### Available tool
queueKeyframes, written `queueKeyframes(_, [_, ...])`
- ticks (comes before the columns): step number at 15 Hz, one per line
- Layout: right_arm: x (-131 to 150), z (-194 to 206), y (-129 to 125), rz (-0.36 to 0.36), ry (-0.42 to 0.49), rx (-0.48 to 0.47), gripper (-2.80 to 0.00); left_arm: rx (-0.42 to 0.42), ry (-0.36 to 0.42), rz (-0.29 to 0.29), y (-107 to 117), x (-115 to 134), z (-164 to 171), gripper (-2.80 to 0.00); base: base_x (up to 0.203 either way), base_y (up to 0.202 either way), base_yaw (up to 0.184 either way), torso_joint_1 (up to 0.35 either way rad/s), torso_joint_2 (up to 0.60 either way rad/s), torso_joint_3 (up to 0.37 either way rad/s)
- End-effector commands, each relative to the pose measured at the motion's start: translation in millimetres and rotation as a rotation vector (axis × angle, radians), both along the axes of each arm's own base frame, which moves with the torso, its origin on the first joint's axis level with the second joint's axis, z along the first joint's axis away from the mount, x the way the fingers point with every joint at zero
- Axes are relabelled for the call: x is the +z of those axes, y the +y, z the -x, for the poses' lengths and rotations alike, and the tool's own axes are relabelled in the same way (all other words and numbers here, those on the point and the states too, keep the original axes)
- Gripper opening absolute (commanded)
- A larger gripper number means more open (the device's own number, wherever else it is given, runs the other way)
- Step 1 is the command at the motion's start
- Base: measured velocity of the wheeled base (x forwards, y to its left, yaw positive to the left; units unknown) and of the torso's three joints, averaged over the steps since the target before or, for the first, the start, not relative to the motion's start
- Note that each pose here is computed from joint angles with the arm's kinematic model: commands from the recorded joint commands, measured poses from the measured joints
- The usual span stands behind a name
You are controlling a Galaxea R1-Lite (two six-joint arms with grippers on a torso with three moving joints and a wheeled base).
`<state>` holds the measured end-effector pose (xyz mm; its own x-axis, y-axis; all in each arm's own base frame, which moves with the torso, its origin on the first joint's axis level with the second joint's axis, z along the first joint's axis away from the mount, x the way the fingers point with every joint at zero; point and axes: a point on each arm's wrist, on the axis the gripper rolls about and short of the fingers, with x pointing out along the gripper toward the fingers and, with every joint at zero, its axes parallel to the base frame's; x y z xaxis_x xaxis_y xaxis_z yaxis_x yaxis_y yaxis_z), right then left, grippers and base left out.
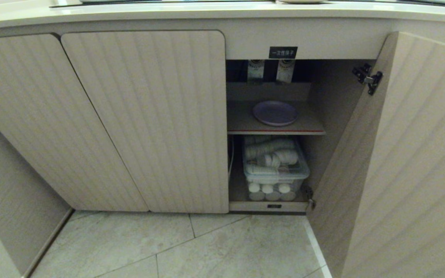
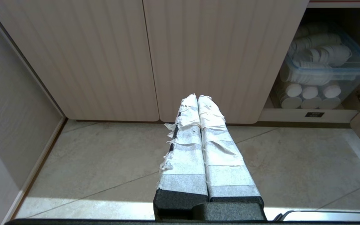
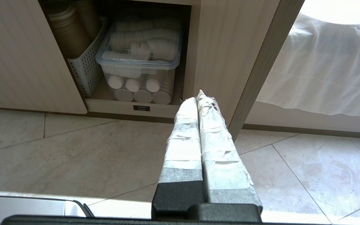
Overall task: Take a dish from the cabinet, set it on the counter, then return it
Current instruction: Close the cabinet door
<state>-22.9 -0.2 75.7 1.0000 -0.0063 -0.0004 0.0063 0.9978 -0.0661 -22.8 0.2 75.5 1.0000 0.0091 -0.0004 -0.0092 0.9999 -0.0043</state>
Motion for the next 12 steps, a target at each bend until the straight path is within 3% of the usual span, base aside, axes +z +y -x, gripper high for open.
queueKeyframes(1, [0.1, 0.0, 0.0, 0.001, 0.0, 0.001, -2.8, 0.002, 0.0, 0.0, 0.0, 0.0, 0.0, -2.8, 0.0, 0.0, 0.0, 0.0, 0.0, 0.0])
queueKeyframes(6, [-0.3, -0.1, -0.1, 0.004, 0.001, -0.004, -2.8, 0.0, 0.0, 0.0, 0.0, 0.0, 0.0, -2.8, 0.0, 0.0, 0.0, 0.0, 0.0, 0.0])
queueKeyframes(7, [-0.1, -0.1, -0.2, -0.008, 0.0, -0.007, -2.8, 0.0, 0.0, 0.0, 0.0, 0.0, 0.0, -2.8, 0.0, 0.0, 0.0, 0.0, 0.0, 0.0])
queueKeyframes(9, [1.2, 0.0, -0.8, -0.099, -0.014, -0.034, -2.8, 0.0, 0.0, 0.0, 0.0, 0.0, 0.0, -2.8, 0.0, 0.0, 0.0, 0.0, 0.0, 0.0])
queueKeyframes(12, [3.9, 0.3, -0.9, -0.093, -0.036, -0.043, -2.8, 0.002, 0.0, 0.0, 0.0, 0.0, 0.0, -2.8, 0.0, 0.0, 0.0, 0.0, 0.0, 0.0])
